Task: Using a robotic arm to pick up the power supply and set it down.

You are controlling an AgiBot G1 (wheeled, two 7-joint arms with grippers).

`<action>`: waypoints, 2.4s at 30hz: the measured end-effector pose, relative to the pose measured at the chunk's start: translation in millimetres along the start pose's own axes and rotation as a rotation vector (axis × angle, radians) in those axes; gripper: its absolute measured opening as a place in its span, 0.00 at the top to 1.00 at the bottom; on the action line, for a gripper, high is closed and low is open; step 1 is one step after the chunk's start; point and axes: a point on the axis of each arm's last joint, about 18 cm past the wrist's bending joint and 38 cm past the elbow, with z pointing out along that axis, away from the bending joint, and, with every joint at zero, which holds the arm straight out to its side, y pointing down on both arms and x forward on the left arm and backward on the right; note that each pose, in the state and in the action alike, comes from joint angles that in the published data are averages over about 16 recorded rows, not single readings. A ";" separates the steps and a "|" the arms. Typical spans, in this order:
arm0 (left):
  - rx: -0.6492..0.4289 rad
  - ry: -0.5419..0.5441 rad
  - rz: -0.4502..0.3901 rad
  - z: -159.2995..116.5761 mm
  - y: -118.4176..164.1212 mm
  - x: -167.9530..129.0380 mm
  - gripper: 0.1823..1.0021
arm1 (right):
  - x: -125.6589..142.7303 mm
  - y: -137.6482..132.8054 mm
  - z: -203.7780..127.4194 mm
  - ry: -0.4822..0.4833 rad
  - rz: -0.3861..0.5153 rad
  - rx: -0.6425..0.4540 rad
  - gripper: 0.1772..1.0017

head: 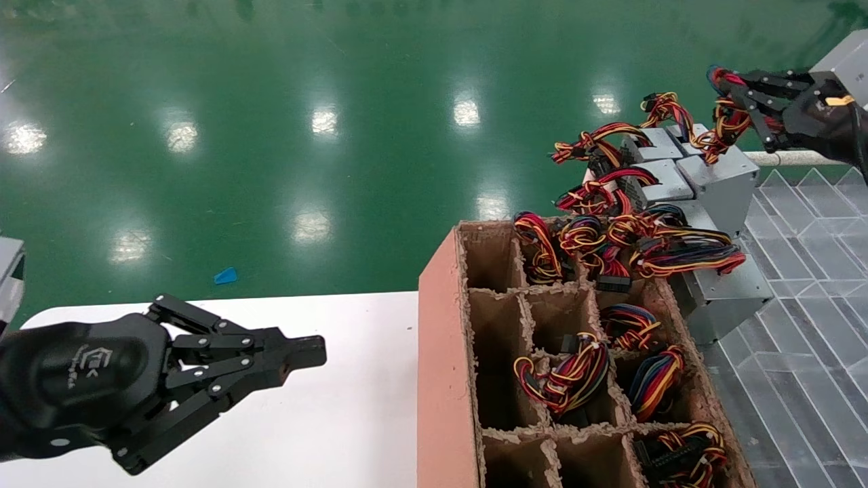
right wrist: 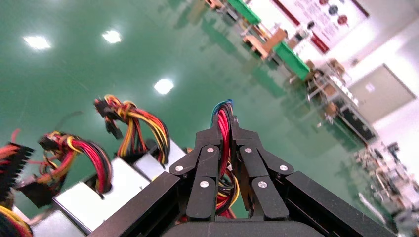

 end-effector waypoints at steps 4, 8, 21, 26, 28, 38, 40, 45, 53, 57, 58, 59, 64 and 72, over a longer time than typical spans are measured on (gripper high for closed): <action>0.000 0.000 0.000 0.0 0.0 0.0 0.99 | 1.1 7.0 0.9 0.028 0.026 -0.024 0.97; 0.000 0.000 0.000 0.0 0.0 0.0 0.99 | 2.5 11.8 1.9 0.054 0.046 -0.039 0.97; 0.000 0.000 0.000 0.0 0.0 0.0 0.99 | -2.1 23.7 13.1 0.107 0.098 -0.092 0.97; 0.000 0.000 0.000 0.0 0.0 0.0 0.99 | -3.0 30.8 17.8 0.133 0.119 -0.132 0.97; 0.000 0.000 0.000 0.0 0.0 0.0 0.99 | -2.6 33.2 19.7 0.147 0.130 -0.149 0.97; 0.000 0.000 0.000 0.0 0.0 0.0 0.99 | 2.7 37.3 25.5 0.209 0.188 -0.184 0.96; 0.000 0.000 0.000 0.0 0.0 0.0 0.99 | 3.3 36.0 26.1 0.212 0.198 -0.179 0.95; 0.000 0.000 0.000 0.0 0.0 0.0 0.99 | 3.4 31.5 26.5 0.204 0.210 -0.156 0.91; 0.000 0.000 0.000 0.0 0.0 0.0 0.99 | 3.3 23.7 25.5 0.177 0.212 -0.118 0.79; 0.000 0.000 0.000 0.0 0.0 0.0 0.99 | 5.2 19.5 24.3 0.169 0.207 -0.100 0.69; 0.000 0.000 0.000 0.0 0.0 0.0 0.99 | 6.0 18.2 23.9 0.168 0.205 -0.095 0.67; 0.000 0.000 0.000 0.0 0.0 0.0 0.99 | 6.8 16.9 23.4 0.167 0.204 -0.089 0.65; 0.000 0.000 0.000 0.0 0.0 0.0 0.99 | 11.8 8.2 20.2 0.159 0.193 -0.050 0.50; 0.000 0.000 0.000 0.0 0.0 0.0 0.99 | 15.8 -7.9 12.7 0.128 0.165 0.031 0.28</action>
